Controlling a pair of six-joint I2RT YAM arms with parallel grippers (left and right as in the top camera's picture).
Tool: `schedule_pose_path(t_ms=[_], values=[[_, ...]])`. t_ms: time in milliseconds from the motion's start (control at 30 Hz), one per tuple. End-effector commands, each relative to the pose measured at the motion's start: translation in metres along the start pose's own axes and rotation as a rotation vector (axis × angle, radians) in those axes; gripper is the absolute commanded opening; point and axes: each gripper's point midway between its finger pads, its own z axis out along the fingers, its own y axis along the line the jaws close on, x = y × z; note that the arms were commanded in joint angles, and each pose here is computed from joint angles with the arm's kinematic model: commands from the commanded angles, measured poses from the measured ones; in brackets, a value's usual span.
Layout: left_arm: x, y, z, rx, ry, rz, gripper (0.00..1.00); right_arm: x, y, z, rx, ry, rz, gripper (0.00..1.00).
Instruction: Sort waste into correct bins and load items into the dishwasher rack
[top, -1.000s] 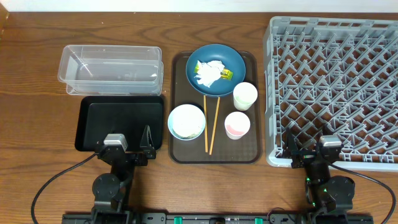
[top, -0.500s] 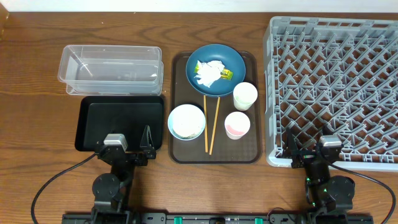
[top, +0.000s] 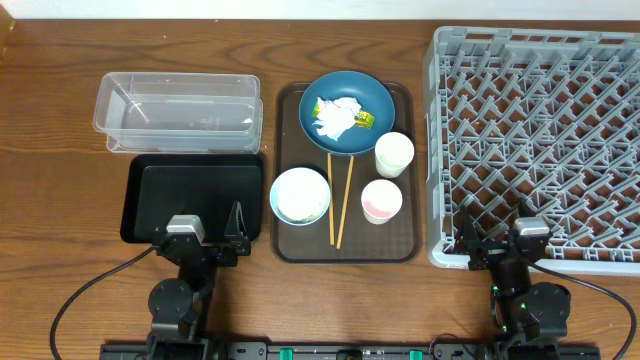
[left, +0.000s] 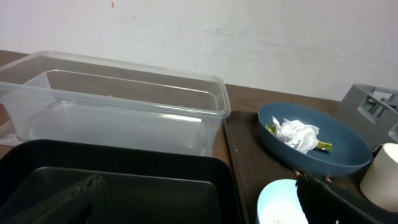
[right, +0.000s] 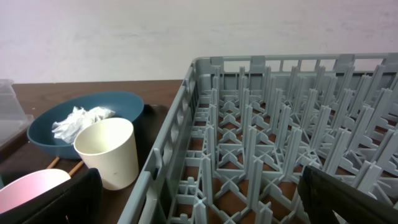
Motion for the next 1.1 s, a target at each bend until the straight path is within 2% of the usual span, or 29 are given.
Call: schedule_pose_path(t_ms=[0, 200, 300, 467, 700, 900, 1067], values=[[0.015, 0.008, 0.001, -0.035, 0.045, -0.022, 1.00, 0.001, 0.002, 0.000, -0.007, -0.001, 0.002, 0.99], [0.016, 0.008, 0.000, -0.061, 0.130, -0.127, 1.00, -0.005, -0.004, -0.001, 0.033, 0.000, 0.003, 0.99], [0.007, 0.006, 0.002, -0.073, 0.175, -0.128, 1.00, -0.011, -0.008, -0.001, 0.060, 0.013, 0.011, 0.99], [-0.014, -0.002, 0.012, -0.087, 0.301, -0.127, 1.00, -0.013, -0.010, 0.005, 0.081, 0.142, 0.011, 0.99], [-0.024, -0.027, 0.033, -0.040, 0.610, -0.161, 1.00, -0.019, -0.008, 0.025, 0.088, 0.386, 0.017, 0.99], [-0.010, -0.028, 0.025, -0.117, 0.954, -0.186, 1.00, -0.016, -0.007, 0.040, 0.098, 0.636, 0.025, 0.99], [0.000, -0.028, 0.019, -0.142, 1.070, -0.200, 1.00, -0.016, -0.007, 0.052, 0.102, 0.725, 0.029, 0.99]])
